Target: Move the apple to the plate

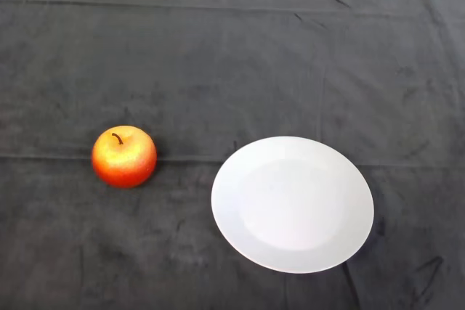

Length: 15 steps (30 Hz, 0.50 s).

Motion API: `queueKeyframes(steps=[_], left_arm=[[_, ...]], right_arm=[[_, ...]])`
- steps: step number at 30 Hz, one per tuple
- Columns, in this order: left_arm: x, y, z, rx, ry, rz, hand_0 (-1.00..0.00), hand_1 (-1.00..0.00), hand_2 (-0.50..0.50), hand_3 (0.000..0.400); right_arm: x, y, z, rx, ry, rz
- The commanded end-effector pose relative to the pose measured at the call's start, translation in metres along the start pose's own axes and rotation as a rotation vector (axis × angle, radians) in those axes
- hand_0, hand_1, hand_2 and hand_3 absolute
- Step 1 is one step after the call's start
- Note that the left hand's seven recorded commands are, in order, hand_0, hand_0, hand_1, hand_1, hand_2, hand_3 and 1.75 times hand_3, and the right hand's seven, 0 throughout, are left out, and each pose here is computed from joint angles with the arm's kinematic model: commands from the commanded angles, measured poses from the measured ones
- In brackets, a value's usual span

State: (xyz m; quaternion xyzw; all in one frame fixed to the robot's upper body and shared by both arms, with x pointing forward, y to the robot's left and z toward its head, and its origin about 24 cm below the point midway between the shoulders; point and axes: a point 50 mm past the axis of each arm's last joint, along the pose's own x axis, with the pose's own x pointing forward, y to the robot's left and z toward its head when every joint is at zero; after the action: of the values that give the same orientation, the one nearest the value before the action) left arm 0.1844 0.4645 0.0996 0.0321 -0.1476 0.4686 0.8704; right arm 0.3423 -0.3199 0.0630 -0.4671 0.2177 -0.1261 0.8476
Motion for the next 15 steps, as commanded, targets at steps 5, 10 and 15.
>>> queueKeyframes(steps=[5,10,15], left_arm=[[0.0047,-0.0180,0.0096,-0.007,-0.066,-0.055,0.00,0.00,0.00,0.000],[0.0041,-0.0212,0.0098,0.015,-0.073,-0.088,0.00,0.00,0.00,0.000],[0.0037,-0.0219,0.0100,0.033,-0.076,-0.109,0.00,0.00,0.00,0.000]], right_arm=[[0.0001,-0.0014,-0.0057,0.008,0.021,0.001],[0.0001,-0.0014,-0.0057,0.008,0.021,0.001],[0.0001,-0.0014,-0.0057,0.008,0.021,0.001]])
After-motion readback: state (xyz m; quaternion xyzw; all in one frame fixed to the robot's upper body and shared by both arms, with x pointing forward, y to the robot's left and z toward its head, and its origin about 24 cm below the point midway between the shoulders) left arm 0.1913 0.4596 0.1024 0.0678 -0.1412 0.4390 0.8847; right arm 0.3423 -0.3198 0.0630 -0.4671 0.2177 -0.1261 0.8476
